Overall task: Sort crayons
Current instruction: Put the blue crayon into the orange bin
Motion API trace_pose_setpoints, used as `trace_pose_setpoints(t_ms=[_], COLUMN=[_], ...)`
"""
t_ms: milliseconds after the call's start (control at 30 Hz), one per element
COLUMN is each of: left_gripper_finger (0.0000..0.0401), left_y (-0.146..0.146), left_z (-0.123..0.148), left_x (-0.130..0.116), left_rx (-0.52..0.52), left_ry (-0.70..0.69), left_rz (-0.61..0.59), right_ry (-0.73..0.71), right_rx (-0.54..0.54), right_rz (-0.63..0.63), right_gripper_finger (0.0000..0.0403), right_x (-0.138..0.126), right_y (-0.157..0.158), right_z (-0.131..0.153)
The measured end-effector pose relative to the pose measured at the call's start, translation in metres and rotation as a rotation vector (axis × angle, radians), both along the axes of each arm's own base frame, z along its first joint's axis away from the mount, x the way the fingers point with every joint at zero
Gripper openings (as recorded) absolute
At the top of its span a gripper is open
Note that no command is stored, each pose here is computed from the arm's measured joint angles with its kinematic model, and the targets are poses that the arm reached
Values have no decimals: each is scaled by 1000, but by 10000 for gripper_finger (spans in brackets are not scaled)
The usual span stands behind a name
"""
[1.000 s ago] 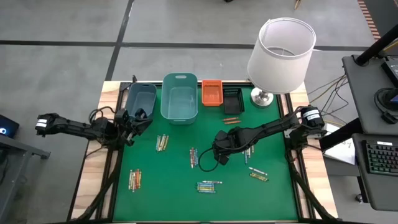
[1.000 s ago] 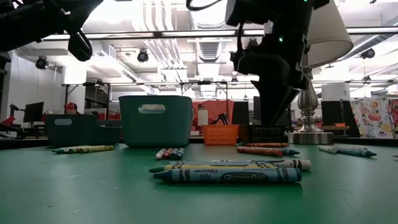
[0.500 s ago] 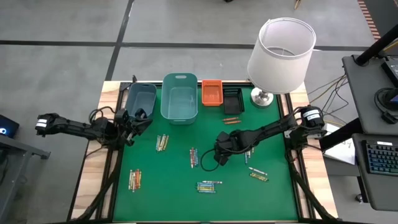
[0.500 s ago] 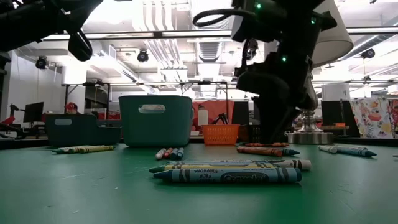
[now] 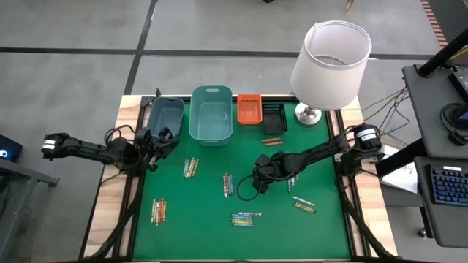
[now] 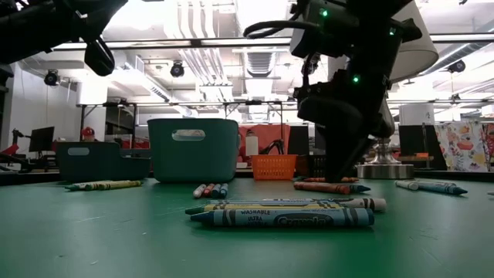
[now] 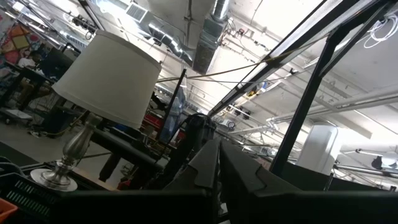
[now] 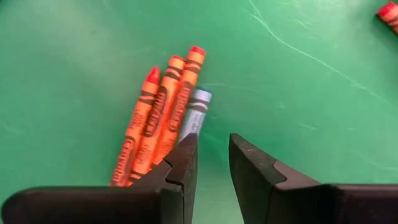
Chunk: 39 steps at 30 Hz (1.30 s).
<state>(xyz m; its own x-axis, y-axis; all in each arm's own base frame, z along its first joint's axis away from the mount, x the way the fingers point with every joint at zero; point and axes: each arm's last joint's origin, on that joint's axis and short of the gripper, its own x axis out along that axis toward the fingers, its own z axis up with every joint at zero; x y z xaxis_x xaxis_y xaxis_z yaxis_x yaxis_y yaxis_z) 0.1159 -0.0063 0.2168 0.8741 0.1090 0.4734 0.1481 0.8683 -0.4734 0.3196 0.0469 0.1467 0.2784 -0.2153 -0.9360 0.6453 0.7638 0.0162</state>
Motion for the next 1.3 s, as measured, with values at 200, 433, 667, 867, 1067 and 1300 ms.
trace_pose_setpoints(t_ms=[200,433,667,867,1067,1300], left_gripper_finger=[0,0,0,0,0,0], left_y=[0,0,0,0,0,0], left_z=[0,0,0,-1,-1,-1], left_x=[0,0,1,1,1,1], left_rx=[0,0,0,0,0,0], left_ry=[0,2,5,6,7,8], left_rz=[0,0,0,0,0,0], right_ry=[2,-23,-23,-15,-3,8], right_rx=[-2,102,112,110,94,67], right_rz=[-10,-7,-15,-16,-19,-1], right_gripper_finger=[89,89,105,104,107,84], right_x=[-5,-4,0,4,5,6], right_y=[-7,-5,-4,-3,-4,-4], right_z=[10,17,8,-2,-7,-11])
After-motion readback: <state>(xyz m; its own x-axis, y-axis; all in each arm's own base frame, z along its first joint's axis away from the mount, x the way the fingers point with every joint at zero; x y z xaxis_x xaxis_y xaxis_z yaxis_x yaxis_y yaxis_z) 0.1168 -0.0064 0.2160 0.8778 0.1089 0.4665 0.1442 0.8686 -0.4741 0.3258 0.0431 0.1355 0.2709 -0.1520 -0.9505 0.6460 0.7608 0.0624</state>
